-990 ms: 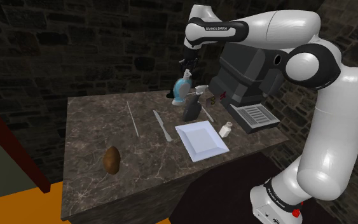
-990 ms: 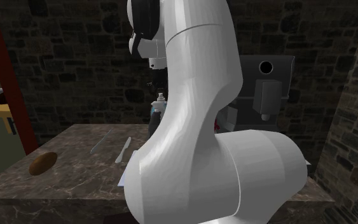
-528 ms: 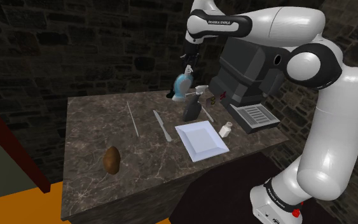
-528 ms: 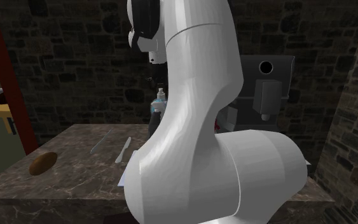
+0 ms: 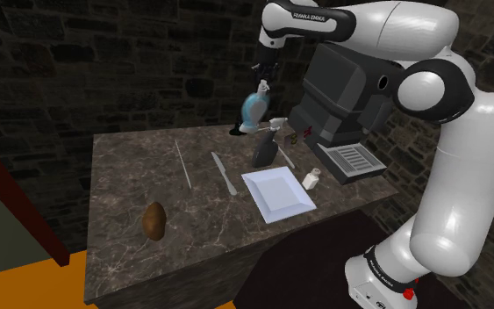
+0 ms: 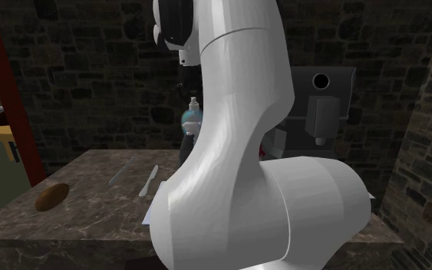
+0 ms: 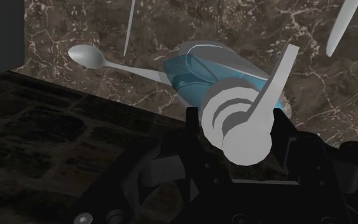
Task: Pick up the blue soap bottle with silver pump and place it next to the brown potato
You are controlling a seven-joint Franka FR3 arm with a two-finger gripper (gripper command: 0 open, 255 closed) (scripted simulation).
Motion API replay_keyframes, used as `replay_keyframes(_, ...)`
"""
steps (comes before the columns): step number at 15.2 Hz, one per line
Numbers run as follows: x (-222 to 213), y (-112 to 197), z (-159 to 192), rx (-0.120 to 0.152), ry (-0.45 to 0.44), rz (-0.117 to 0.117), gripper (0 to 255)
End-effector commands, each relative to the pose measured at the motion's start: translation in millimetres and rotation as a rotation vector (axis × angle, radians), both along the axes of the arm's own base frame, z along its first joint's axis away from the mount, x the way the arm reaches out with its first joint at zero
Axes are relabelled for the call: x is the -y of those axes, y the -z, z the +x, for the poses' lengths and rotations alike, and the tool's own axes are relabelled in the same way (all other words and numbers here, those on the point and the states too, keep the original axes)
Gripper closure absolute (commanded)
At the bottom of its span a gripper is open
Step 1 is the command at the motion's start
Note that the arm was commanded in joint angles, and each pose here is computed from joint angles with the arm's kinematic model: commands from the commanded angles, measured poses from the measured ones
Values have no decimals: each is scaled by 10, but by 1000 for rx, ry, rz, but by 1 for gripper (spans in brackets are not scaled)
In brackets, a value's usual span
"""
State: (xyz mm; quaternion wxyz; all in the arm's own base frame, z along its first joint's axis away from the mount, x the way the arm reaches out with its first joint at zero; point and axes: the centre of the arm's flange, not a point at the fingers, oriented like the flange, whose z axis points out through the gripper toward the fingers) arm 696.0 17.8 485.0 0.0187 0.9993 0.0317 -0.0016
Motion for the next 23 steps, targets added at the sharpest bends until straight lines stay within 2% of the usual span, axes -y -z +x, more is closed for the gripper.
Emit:
replay_keyframes(1, -5, -110, 15, 0, 0, 0, 255)
replay_keyframes(13, -5, -694, 14, 0, 0, 0, 255)
replay_keyframes(23, -1244, -698, -441, 0, 0, 0, 255)
